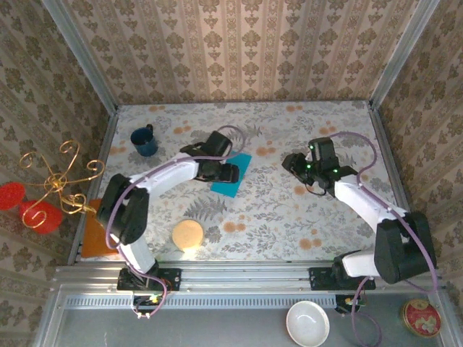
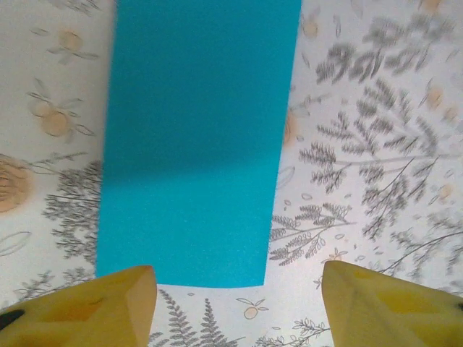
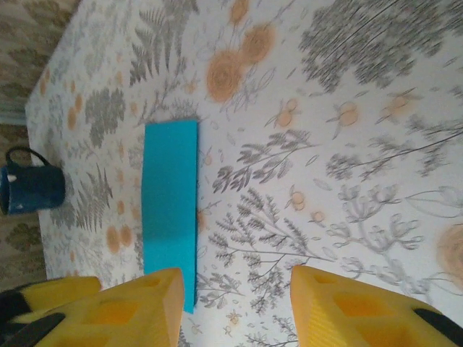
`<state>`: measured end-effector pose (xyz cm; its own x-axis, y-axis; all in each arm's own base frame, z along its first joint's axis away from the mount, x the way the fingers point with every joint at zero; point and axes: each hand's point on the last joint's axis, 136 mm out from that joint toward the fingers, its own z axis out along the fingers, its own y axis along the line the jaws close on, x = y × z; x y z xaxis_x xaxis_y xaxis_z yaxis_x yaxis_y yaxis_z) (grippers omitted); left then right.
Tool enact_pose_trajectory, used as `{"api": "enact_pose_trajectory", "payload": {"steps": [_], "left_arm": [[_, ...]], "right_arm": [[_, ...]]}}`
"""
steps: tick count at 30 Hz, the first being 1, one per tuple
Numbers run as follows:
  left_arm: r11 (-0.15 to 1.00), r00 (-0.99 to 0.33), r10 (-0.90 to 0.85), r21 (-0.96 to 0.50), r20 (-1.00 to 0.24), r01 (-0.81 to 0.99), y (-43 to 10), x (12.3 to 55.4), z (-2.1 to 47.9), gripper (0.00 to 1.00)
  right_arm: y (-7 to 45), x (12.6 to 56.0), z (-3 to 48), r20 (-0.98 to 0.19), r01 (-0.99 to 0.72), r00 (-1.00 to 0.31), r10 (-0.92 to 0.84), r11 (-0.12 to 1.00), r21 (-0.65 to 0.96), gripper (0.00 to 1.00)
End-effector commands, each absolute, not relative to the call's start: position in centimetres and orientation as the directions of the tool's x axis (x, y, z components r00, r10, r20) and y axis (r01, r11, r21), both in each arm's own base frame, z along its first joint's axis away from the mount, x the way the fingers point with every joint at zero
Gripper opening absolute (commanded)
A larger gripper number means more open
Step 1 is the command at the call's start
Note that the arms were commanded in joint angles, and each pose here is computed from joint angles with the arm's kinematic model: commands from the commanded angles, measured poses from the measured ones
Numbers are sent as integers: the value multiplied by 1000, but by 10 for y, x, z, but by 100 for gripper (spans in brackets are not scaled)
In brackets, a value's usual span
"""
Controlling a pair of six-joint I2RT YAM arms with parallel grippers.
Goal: Fold a paper plane with a square sheet of paper (pick it up from the middle)
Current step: Turn over the paper at the center of the table, then rotate the paper at the center of the table.
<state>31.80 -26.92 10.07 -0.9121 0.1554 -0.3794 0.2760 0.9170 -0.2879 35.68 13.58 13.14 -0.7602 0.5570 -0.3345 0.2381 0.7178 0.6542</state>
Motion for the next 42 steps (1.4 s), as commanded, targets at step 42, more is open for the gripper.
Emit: {"api": "enact_pose_trajectory", "payload": {"steps": [42], "left_arm": [[802, -963, -85, -591, -256, 86, -231, 304, 79, 100]], "right_arm": [[281, 316, 72, -234, -84, -968, 90, 765, 639, 34]]}}
